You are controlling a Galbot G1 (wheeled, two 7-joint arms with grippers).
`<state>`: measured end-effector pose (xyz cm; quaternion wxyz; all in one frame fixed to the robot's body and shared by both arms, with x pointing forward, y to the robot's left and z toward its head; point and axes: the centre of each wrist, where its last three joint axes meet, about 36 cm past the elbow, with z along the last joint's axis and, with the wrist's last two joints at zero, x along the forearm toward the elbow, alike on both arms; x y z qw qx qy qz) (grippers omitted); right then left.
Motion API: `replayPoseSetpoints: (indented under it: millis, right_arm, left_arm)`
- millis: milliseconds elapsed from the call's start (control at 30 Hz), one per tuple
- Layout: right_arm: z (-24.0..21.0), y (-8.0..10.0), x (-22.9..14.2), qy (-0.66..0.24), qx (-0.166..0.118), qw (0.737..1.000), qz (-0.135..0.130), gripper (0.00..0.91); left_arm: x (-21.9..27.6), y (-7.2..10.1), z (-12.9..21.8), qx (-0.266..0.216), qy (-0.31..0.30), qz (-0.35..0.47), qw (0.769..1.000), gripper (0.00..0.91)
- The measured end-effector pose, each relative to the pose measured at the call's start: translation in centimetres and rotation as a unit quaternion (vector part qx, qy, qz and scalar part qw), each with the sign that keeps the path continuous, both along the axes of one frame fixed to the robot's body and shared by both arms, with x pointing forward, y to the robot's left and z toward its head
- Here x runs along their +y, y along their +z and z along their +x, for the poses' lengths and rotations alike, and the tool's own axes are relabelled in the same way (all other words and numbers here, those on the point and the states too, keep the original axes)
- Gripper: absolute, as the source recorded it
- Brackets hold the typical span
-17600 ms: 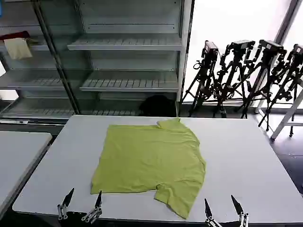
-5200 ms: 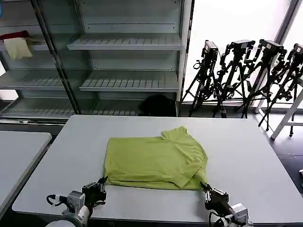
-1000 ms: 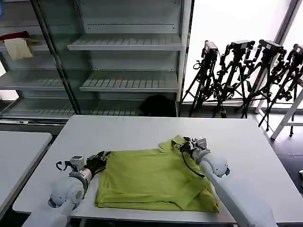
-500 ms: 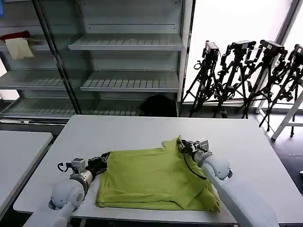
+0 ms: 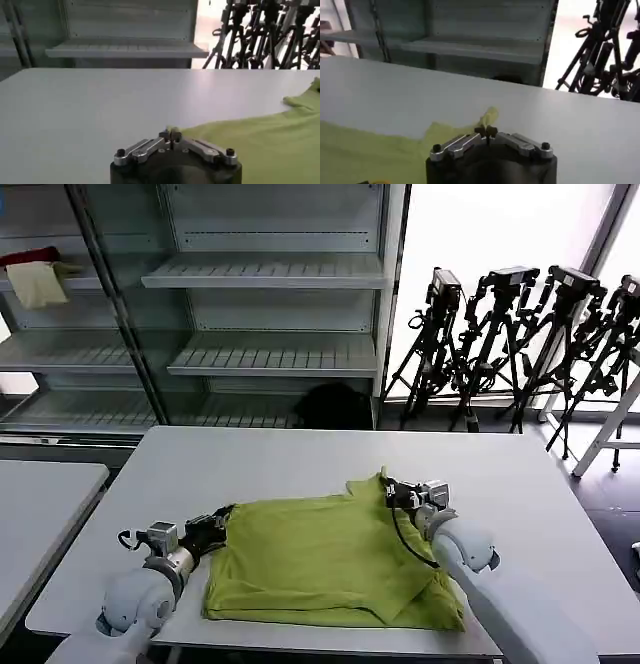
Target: Fold and organize the clothes.
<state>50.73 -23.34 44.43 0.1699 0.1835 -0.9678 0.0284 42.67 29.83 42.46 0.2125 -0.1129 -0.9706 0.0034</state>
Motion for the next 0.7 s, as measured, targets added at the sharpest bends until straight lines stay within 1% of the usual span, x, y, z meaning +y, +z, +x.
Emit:
replayPoseSetpoints:
  millis: [333,533,700]
  right_arm:
    - [-3.1,2.1,-0.4,0.005,-0.028,0.999,0.018,0.0]
    - [-6.1,2.4,-0.8,0.006,-0.034,0.999,0.02,0.0]
    - [-8.8,2.3,-1.4,0.007,-0.031,0.999,0.023,0.0]
  left_arm:
    - [-0.2,2.3,-1.9,-0.024,-0.013,0.008,1.0,0.0]
    - [-0.6,3.8,-3.4,-0.037,-0.023,0.016,0.999,0.0]
    - [-1.1,4.7,-4.8,-0.039,-0.031,0.028,0.998,0.0]
